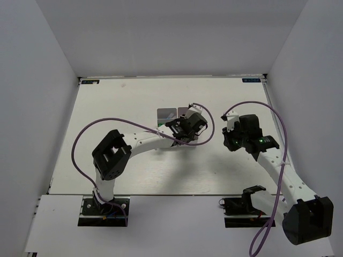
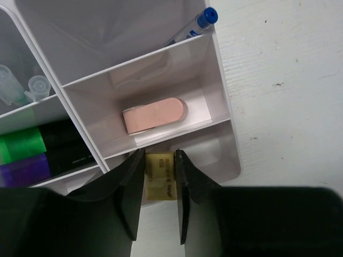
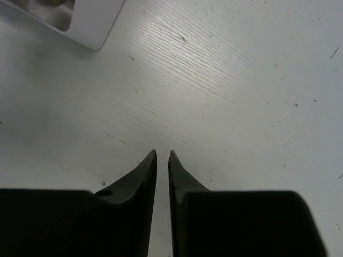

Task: Sort the stationery into containers
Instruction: Place the stationery in the storage box.

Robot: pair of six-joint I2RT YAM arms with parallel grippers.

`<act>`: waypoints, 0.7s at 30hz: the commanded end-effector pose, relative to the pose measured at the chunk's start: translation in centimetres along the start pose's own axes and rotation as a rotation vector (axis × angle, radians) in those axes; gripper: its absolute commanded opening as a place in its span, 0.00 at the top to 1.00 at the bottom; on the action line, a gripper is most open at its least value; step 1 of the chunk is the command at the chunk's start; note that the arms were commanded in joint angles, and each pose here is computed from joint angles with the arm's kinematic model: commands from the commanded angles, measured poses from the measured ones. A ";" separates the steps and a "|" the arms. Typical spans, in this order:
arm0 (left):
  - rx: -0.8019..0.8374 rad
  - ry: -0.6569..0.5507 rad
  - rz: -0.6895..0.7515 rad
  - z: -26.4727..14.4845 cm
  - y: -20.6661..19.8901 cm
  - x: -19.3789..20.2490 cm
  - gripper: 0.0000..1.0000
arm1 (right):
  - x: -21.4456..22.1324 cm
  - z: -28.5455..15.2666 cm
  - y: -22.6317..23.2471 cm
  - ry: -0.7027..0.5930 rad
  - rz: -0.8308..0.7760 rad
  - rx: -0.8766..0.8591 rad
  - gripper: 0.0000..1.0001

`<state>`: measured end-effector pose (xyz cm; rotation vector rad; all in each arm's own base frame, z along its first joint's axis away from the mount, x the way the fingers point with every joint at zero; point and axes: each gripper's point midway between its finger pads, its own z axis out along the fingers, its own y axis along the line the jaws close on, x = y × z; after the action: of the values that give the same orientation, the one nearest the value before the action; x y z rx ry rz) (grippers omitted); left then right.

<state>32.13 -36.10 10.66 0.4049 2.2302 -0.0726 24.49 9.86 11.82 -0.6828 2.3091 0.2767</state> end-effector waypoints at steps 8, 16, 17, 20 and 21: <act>0.048 -0.029 -0.030 -1.4 -0.8 -1.6 0.47 | -0.2 -0.3 0.5 -0.026 0.009 -0.039 0.79; 0.196 -0.107 0.052 -9.3 -2.0 -2.2 0.99 | -0.1 -0.7 1.2 -0.038 -0.009 -0.091 0.38; 0.212 -0.103 0.044 -9.8 -1.7 -1.7 0.95 | -0.3 -0.8 1.0 -0.048 -0.005 -0.088 0.22; 0.251 -0.050 0.035 -12.0 1.4 2.2 0.24 | -0.5 -0.8 1.1 -0.060 0.011 -0.092 0.10; 0.269 -0.072 0.013 -13.4 2.6 1.7 0.00 | -0.9 -0.8 0.9 -0.070 0.013 -0.081 0.10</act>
<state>23.13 -34.12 16.02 0.5985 2.1582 -0.3027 23.89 10.32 12.28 -0.7032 2.2759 0.3683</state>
